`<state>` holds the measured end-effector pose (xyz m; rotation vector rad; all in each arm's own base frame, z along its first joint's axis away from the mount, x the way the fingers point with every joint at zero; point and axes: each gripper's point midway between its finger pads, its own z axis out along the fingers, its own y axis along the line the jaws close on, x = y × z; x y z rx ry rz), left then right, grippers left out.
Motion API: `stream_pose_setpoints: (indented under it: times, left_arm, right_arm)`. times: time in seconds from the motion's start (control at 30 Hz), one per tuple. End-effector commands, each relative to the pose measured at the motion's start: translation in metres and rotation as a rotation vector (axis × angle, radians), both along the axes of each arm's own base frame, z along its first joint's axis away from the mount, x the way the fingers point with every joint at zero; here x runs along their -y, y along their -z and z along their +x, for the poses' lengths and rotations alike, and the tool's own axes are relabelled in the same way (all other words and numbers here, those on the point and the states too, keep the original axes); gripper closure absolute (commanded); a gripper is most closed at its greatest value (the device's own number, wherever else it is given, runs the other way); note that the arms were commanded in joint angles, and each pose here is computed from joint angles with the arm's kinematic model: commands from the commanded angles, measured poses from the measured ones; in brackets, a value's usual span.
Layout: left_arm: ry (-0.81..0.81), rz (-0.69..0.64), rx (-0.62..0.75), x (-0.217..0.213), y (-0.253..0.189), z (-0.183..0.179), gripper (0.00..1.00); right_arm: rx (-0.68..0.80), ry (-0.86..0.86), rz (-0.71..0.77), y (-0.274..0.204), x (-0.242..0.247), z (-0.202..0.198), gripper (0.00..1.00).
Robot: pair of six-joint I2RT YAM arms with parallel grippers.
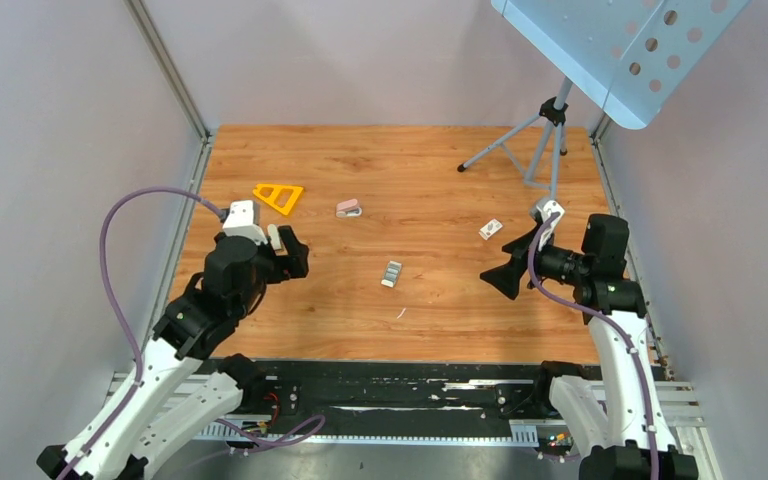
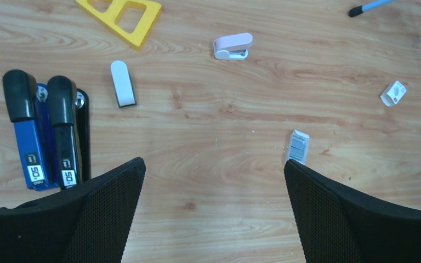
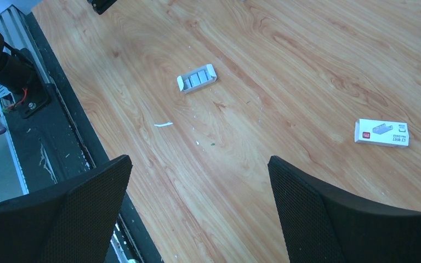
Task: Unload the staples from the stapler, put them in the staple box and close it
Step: Pick up the stapler from the center of the board.
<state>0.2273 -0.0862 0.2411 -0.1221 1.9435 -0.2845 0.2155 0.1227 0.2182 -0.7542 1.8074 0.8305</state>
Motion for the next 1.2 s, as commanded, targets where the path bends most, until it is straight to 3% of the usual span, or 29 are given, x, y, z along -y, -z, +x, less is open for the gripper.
stream_pose_setpoints:
  times: [0.0,0.17,0.23,0.33,0.5,0.67,0.93,1.07,1.17]
  left_arm:
    - [-0.065,-0.045,-0.087,0.002,0.023,0.014,0.00]
    - [-0.030,-0.431,-0.133,0.012,0.048,0.053,0.00]
    - [-0.047,-0.468,-0.145,0.007,0.052,0.063,0.00]
    - [-0.104,-0.375,-0.205,-0.006,0.064,0.072,0.00]
    - [-0.220,-0.092,-0.368,-0.045,0.094,0.080,0.00]
    - [-0.238,0.055,-0.402,-0.062,0.101,0.093,0.00]
    - [-0.149,0.090,-0.386,-0.053,0.108,0.117,0.00]
    - [-0.036,0.002,-0.338,-0.028,0.097,0.124,0.00]
    - [0.088,-0.143,-0.275,0.005,0.078,0.126,0.00]
  right_arm:
    - [0.043,-0.032,-0.012,0.007,-0.003,0.001,0.00]
    - [0.063,-0.038,-0.017,0.014,-0.002,0.006,0.00]
    - [0.068,-0.033,-0.029,0.016,-0.001,0.008,0.00]
    - [0.061,-0.015,-0.049,0.024,0.002,0.010,0.00]
    - [0.007,0.013,-0.086,0.045,0.009,0.012,0.00]
    - [-0.015,0.008,-0.124,0.055,0.010,0.016,0.00]
    - [-0.021,-0.049,-0.177,0.057,0.002,0.023,0.00]
    - [-0.037,-0.039,-0.184,0.057,0.003,0.029,0.00]
    - [-0.065,-0.029,-0.170,0.056,0.003,0.032,0.00]
